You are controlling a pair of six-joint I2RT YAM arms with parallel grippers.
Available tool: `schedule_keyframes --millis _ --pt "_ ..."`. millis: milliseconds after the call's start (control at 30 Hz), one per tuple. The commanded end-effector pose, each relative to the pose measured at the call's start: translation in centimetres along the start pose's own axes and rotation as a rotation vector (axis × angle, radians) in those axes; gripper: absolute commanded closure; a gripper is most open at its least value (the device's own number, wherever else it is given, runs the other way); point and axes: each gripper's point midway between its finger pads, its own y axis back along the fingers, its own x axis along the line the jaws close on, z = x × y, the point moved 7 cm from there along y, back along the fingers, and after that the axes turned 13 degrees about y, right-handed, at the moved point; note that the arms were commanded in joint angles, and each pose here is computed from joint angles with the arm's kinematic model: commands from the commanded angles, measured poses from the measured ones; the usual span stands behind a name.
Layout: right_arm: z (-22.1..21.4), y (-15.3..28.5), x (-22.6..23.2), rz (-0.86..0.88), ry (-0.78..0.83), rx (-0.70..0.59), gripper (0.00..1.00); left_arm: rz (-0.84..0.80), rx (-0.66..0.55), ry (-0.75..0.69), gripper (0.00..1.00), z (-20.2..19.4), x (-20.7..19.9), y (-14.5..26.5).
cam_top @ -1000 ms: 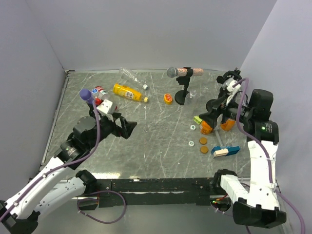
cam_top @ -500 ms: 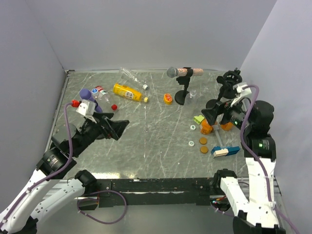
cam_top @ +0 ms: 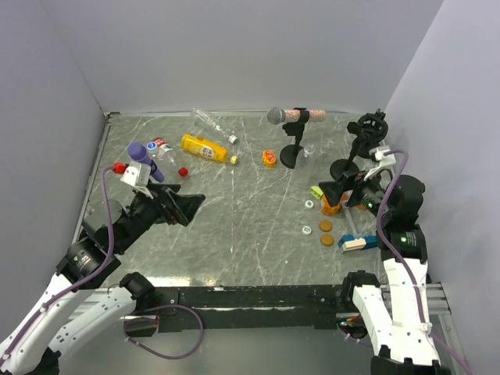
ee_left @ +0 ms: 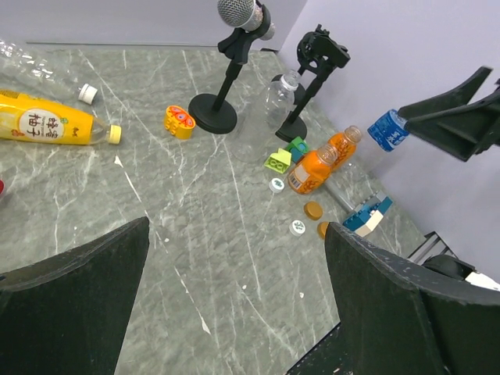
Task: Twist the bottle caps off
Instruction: Reset both arms
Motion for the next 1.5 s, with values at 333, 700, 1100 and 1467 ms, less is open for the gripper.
schedule_keyframes --millis 333,700,1100,1467 --pt "-0.7 -0.2 0.3 0.096 0.12 -0.051 0.01 0.005 0.0 0.017 0.03 0.3 -0.3 -1.4" --pt "-1.0 -0.4 0.2 0.107 0.121 -0.051 0.01 0.01 0.002 0.0 0.03 0.1 0.0 -1.6" --pt "-1.1 -0.4 0.0 0.09 0.122 -0.05 0.01 0.007 -0.031 0.001 0.03 0.4 0.1 -1.3" --pt "-1.1 -0.2 0.1 0.086 0.127 -0.058 0.01 0.015 -0.012 0.022 0.03 -0.1 0.3 -1.6"
